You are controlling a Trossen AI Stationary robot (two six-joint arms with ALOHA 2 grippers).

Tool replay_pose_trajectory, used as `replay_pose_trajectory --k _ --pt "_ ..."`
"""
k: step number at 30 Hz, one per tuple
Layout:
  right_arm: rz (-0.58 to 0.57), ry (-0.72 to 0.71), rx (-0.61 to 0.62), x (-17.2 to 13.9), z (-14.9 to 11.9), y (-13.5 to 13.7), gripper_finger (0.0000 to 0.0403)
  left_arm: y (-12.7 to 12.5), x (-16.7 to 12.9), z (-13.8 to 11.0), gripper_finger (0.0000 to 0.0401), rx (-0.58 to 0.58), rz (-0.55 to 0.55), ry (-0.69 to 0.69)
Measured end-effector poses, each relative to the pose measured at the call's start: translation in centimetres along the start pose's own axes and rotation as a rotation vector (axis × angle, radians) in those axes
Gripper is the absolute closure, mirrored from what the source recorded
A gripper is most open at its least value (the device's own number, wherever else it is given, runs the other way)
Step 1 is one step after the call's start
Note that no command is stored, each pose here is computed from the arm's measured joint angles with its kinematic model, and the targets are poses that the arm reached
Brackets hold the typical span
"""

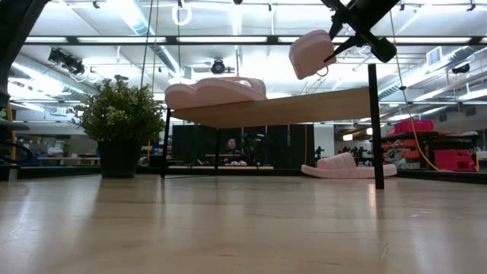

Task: Pick and place slides into the shelf
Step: Put the pink slide on the shelf

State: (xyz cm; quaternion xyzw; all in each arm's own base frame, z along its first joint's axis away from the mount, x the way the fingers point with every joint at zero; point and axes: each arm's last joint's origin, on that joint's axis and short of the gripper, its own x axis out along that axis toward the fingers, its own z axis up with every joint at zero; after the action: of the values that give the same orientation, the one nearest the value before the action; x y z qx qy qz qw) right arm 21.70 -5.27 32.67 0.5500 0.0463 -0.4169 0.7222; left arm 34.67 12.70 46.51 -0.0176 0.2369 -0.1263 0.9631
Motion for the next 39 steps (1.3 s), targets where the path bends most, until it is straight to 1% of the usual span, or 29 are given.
replay_pose_trajectory --k 2,5,8,10,12,14,16,19,23,29,33,39 --pt "-0.001 -0.002 0.002 0.0 0.1 0.0 0.0334 0.4 0.1 -0.8 0.0394 -0.048 0.054 0.033" --pt "0.0 -0.001 0.002 0.0 0.1 0.0 0.0334 0.7 0.4 -2.0 0.0396 -0.097 0.119 -0.02" --pt "0.003 -0.001 0.002 0.0 0.1 0.0 0.0334 0.5 0.3 -3.8 0.0386 -0.158 0.191 -0.159" --pt "0.005 0.0 0.004 0.0 0.1 0.0 0.0334 0.2 -0.2 -5.5 0.038 -0.2 0.273 -0.24" --pt "0.007 0.001 0.005 0.0 0.1 0.1 0.0334 -0.4 -1.2 -7.0 0.0379 -0.187 0.342 -0.305" --pt "0.009 -0.001 0.01 0.0 0.1 0.1 0.0334 -1.2 -2.5 -8.3 0.0382 -0.164 0.371 -0.339" --pt "0.008 -0.001 0.018 0.0 0.1 0.1 0.0334 -2.1 -3.4 -9.4 0.0389 -0.134 0.385 -0.339" --pt "0.006 -0.014 0.052 0.0 0.2 0.1 0.0334 -2.8 -3.9 -10.7 0.0396 -0.134 0.405 -0.32" --pt "-0.006 -0.022 0.08 0.3 0.0 0.1 0.0334 -3.2 -4.2 -11.5 0.039 -0.141 0.42 -0.311" --pt "-0.039 0.008 0.099 1.9 -0.8 0.1 0.0334 -3.2 -4.1 -11.7 0.0374 -0.145 0.424 -0.303" --pt "-0.027 0.016 0.144 2.5 -1.1 0.4 0.0334 -3.1 -4.1 -11.7 0.038 -0.145 0.423 -0.301" --pt "-0.043 0.048 0.194 3.1 -1.5 0.3 0.0334 -3.0 -4.1 -11.8 0.0395 -0.136 0.428 -0.293"
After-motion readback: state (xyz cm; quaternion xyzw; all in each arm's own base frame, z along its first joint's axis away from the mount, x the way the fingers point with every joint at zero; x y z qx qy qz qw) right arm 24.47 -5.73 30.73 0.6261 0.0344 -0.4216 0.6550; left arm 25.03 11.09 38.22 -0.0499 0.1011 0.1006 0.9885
